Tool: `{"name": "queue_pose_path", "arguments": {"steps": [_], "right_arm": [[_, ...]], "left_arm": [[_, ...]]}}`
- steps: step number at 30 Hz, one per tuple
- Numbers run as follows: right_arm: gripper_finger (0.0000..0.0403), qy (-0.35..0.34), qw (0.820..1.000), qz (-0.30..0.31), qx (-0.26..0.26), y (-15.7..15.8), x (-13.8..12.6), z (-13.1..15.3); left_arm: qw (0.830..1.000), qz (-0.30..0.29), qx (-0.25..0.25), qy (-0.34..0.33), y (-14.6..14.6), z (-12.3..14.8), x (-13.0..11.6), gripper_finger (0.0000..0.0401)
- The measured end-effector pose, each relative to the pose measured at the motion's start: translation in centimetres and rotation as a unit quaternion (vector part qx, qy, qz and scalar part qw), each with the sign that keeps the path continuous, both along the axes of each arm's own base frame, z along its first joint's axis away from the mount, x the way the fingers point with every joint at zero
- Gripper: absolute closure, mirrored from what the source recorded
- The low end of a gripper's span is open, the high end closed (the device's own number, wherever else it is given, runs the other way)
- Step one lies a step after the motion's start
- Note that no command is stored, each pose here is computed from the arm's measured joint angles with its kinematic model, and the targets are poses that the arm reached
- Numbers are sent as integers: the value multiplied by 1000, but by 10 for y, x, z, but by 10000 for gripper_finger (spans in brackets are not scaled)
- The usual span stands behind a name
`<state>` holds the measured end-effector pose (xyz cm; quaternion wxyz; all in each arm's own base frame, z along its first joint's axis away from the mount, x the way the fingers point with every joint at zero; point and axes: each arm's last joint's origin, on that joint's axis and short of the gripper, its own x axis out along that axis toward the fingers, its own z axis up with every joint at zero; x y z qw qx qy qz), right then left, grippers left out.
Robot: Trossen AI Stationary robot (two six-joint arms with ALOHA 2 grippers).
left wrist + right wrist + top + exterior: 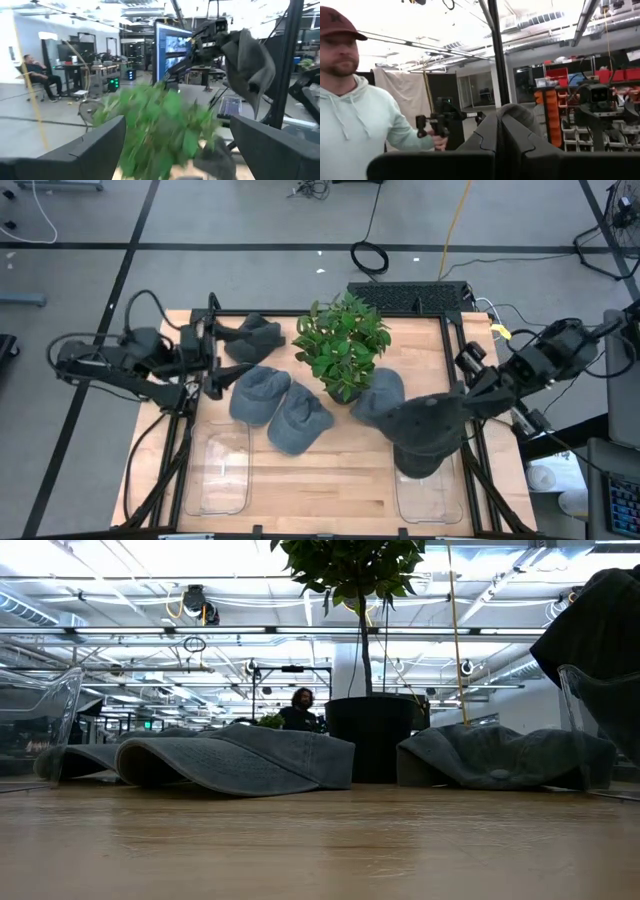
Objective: Pick & Place hat
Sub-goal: Put the right black cap into the right transparent bin
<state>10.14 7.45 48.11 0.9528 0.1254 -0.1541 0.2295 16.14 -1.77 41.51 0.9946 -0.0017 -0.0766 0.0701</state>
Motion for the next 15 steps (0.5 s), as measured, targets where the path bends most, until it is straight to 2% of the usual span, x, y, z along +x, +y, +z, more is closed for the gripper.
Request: {"name": "queue_pose_path", "arguments": {"steps": [8, 15], "right_arm": [[403, -40, 999, -3, -14, -3, -8, 23], [403, -67, 996, -24, -49, -2, -7, 41]], "left_arm": [[999, -16, 30, 42, -10, 54, 52, 36], [999, -39, 30, 13, -18, 92, 82, 36]]}}
